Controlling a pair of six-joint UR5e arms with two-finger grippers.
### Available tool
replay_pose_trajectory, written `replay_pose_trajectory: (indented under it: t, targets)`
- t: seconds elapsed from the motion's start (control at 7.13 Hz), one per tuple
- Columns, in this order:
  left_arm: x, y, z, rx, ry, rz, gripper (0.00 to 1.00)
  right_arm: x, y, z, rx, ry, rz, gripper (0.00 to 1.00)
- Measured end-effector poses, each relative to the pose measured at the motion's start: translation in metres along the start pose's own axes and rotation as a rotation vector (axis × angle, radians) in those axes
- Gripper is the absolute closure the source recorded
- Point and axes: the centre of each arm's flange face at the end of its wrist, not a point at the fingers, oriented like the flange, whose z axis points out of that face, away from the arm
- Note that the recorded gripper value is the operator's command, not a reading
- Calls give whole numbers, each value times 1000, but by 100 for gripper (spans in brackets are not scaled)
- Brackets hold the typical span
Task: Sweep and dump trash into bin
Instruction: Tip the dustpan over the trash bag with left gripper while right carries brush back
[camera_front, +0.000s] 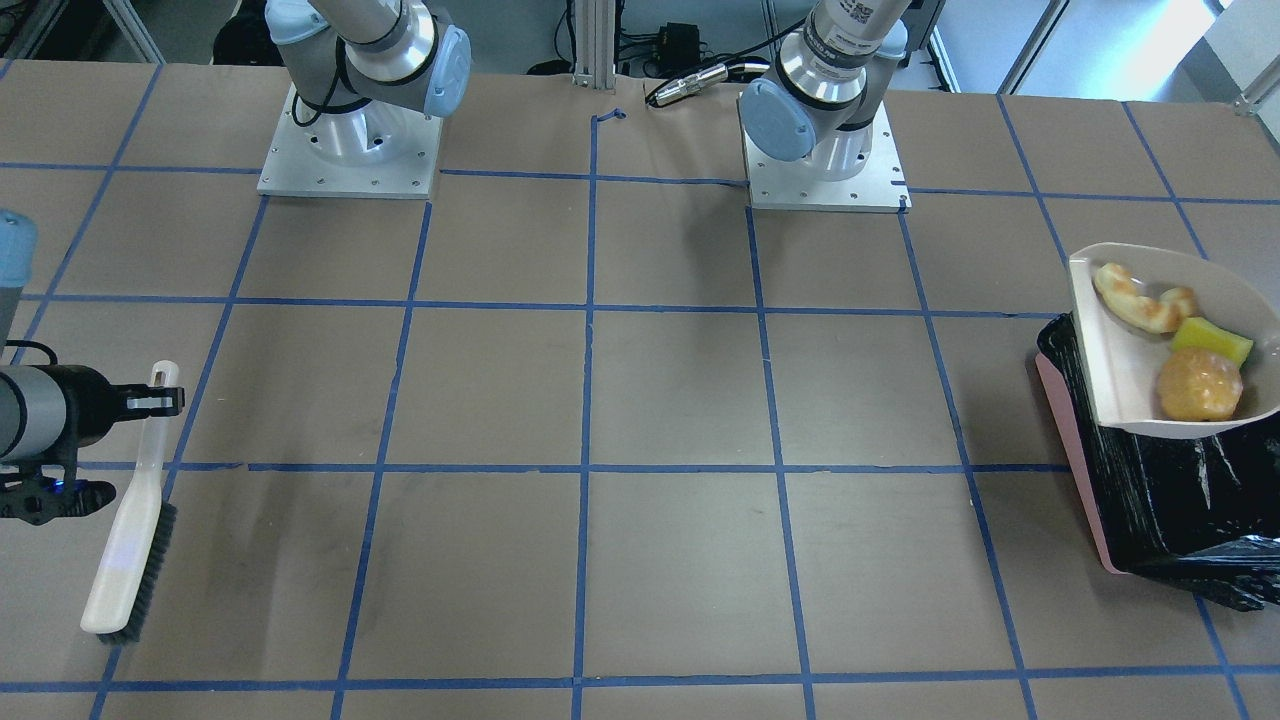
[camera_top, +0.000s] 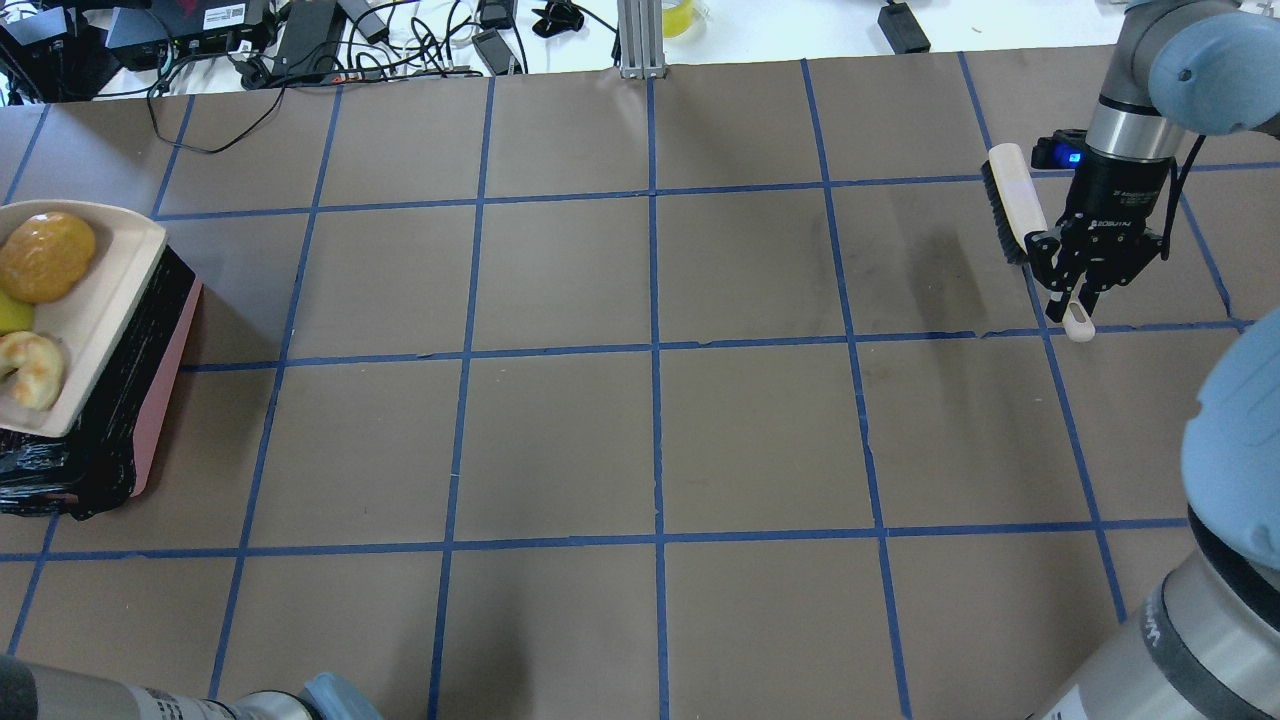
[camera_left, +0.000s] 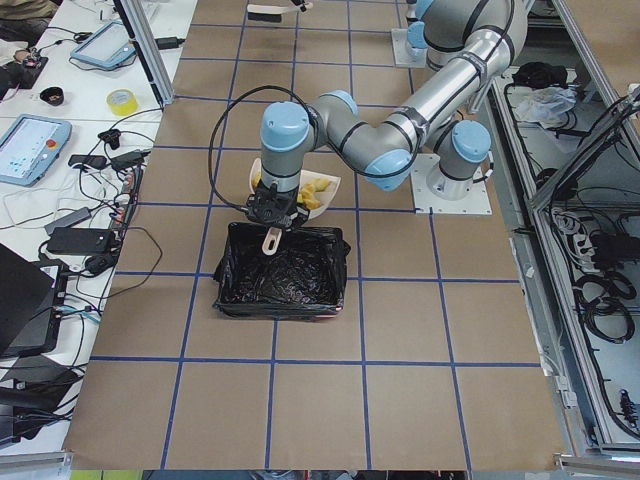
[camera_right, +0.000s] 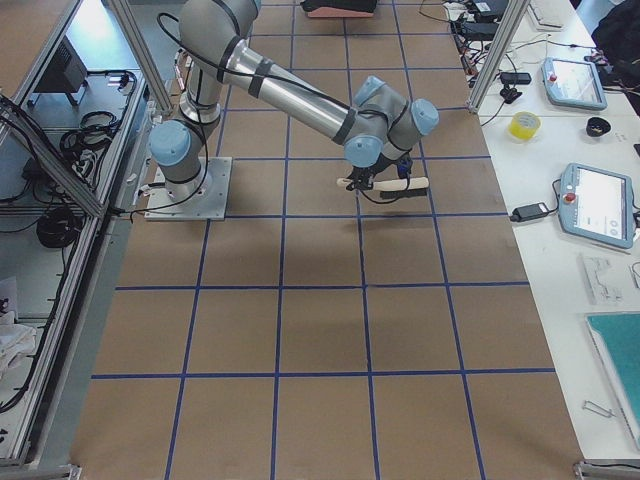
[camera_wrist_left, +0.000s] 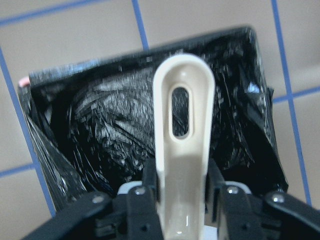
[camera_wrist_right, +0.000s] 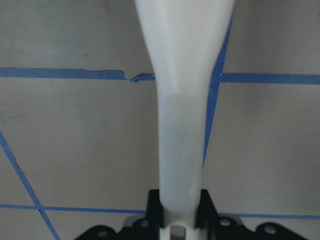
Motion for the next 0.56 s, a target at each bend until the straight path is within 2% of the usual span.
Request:
replay_pose_trajectory:
  t: [0.28,0.56]
  targets:
    - [-12,-54,9,100,16,111,100,6,-9,11,-33,-29,-19,100]
    - [-8,-79,24,208,47,221,100,15,-14,19,-32,-70,2,100]
